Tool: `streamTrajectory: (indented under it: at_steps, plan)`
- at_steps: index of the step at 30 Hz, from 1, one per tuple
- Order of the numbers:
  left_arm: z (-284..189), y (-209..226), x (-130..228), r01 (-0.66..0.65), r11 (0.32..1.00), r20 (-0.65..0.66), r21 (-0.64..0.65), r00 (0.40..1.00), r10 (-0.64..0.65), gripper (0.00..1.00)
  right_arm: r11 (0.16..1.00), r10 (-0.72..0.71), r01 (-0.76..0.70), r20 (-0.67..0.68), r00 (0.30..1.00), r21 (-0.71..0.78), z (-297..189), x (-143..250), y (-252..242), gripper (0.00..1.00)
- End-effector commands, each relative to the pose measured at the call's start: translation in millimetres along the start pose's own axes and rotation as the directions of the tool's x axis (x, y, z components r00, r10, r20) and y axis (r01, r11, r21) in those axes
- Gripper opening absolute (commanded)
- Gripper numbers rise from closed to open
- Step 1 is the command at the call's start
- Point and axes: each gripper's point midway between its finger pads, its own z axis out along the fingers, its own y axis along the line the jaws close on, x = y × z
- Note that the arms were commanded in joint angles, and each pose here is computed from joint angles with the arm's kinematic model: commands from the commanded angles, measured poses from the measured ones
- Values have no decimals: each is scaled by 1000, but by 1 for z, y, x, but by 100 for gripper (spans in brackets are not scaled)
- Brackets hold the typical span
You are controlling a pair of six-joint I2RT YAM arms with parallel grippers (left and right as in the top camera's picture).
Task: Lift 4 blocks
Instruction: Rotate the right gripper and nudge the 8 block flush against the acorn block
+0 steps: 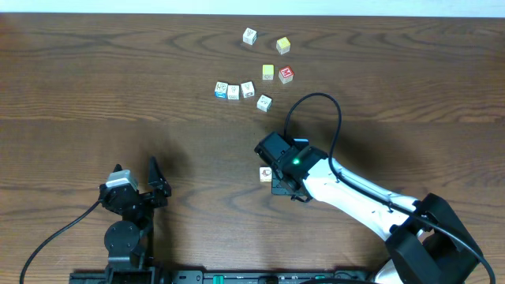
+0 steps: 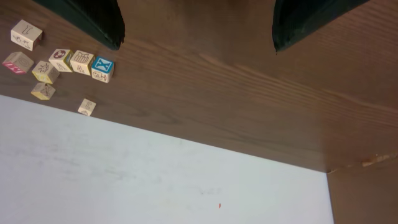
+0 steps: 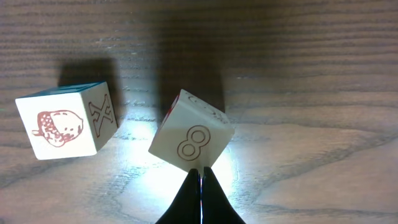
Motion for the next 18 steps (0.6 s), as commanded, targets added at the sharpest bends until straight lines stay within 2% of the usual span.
streamTrajectory:
  at_steps: [1, 5, 12, 18]
  plan:
    - [1, 5, 18, -12, 1000, -54, -20, 998, 11, 77, 1000, 18, -18, 19, 1000, -2, -5, -1, -1, 1]
    - [1, 5, 18, -12, 1000, -54, -20, 998, 11, 77, 999, 21, -24, 55, 998, 44, -6, -8, -10, 1]
    - [1, 5, 18, -12, 1000, -54, -20, 998, 11, 76, 988, 113, -113, 11, 994, 109, -8, 4, -29, 1]
    - [1, 5, 18, -12, 1000, -54, -20, 998, 11, 77, 992, 116, -115, -25, 993, 48, -6, 9, -15, 1]
